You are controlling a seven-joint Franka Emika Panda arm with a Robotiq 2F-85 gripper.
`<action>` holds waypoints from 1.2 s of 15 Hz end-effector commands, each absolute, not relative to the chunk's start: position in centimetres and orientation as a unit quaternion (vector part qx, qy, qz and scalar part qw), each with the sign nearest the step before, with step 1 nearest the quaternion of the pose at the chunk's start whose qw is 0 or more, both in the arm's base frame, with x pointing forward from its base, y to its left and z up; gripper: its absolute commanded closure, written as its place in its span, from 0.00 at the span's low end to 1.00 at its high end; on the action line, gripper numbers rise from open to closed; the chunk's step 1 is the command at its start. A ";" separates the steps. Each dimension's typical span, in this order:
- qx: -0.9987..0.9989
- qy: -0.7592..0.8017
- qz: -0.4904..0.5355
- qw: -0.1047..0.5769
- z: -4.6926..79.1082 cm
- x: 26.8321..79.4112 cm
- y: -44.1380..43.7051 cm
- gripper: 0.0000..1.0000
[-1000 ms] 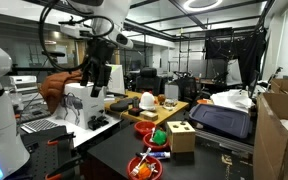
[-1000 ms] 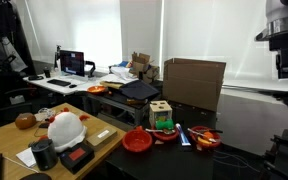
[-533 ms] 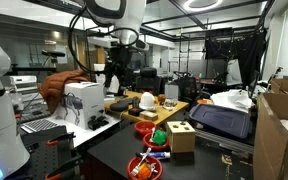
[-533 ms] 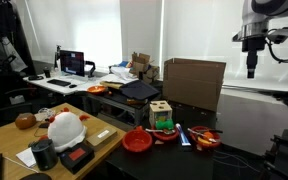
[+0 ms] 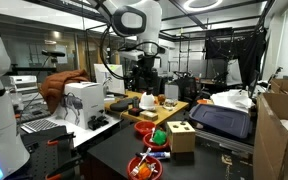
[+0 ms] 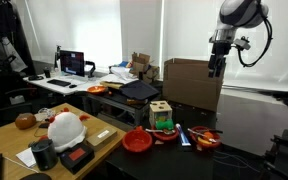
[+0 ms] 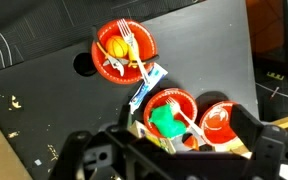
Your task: Put the tube in the red bowl to the right
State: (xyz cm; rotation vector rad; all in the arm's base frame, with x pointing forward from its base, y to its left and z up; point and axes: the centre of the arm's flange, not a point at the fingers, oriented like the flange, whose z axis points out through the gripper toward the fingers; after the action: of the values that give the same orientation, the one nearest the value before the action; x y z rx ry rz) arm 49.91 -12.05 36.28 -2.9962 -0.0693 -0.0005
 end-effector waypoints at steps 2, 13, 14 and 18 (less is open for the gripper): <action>-0.997 0.044 -0.025 0.051 32.3 57.4 -12.3 0.00; -0.980 0.197 -0.031 0.026 22.1 65.5 -15.3 0.00; -0.979 0.202 -0.025 0.027 21.2 66.0 -15.1 0.00; -0.976 0.215 -0.002 0.023 17.4 67.1 -14.3 0.00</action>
State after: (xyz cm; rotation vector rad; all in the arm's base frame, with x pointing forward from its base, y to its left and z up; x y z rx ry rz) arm 65.14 -14.62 19.32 -3.0309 0.6178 -0.0451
